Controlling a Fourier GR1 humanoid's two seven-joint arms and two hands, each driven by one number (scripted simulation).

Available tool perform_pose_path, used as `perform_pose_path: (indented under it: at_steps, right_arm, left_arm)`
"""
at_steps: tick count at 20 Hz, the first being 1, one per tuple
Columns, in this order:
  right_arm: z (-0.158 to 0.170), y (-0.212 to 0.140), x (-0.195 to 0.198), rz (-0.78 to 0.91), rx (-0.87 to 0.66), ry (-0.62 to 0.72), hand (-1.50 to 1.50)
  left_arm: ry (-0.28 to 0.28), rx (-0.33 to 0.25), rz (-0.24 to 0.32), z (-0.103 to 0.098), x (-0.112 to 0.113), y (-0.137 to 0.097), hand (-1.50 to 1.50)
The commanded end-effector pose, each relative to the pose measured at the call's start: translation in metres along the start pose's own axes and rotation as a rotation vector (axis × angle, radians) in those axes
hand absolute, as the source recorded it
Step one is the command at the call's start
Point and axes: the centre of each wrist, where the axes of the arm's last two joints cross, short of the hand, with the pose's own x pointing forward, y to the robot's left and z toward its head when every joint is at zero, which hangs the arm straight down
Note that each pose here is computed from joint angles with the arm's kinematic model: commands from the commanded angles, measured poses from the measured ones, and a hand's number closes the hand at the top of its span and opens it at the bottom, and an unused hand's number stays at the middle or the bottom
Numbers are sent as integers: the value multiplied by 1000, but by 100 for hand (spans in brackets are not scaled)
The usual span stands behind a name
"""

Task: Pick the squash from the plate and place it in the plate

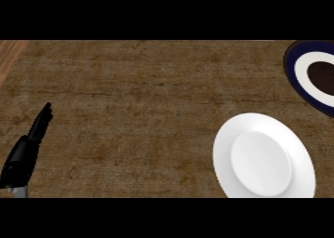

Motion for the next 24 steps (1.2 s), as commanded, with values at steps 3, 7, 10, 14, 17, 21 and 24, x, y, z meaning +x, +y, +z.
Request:
perform_pose_path:
  at_steps: [3,7,10,14,17,21,24]
  right_arm:
    - [5,-53,-14,-56,-233,-188,150]
    - [8,-72,-20,-131,-273,-374,150]
    - [11,-75,-32,-205,-239,-467,150]
    - [20,-96,-39,-222,-211,-576,150]
    - [11,-97,-36,-245,-194,-597,150]
    - [-2,-88,-33,-290,-152,-598,150]
    - [-8,-92,-27,-293,-105,-574,150]
  left_arm:
    - [1,-4,3,0,-1,-2,0]
    - [1,-4,-8,0,-2,1,0]
    - [0,-6,-13,-4,1,5,0]
    - [-7,-17,-17,-1,-1,0,0]
    - [-8,-50,-6,-8,0,-1,0]
    - [-20,-39,-13,-16,6,-7,0]
    - [-26,-43,-10,-12,7,-18,0]
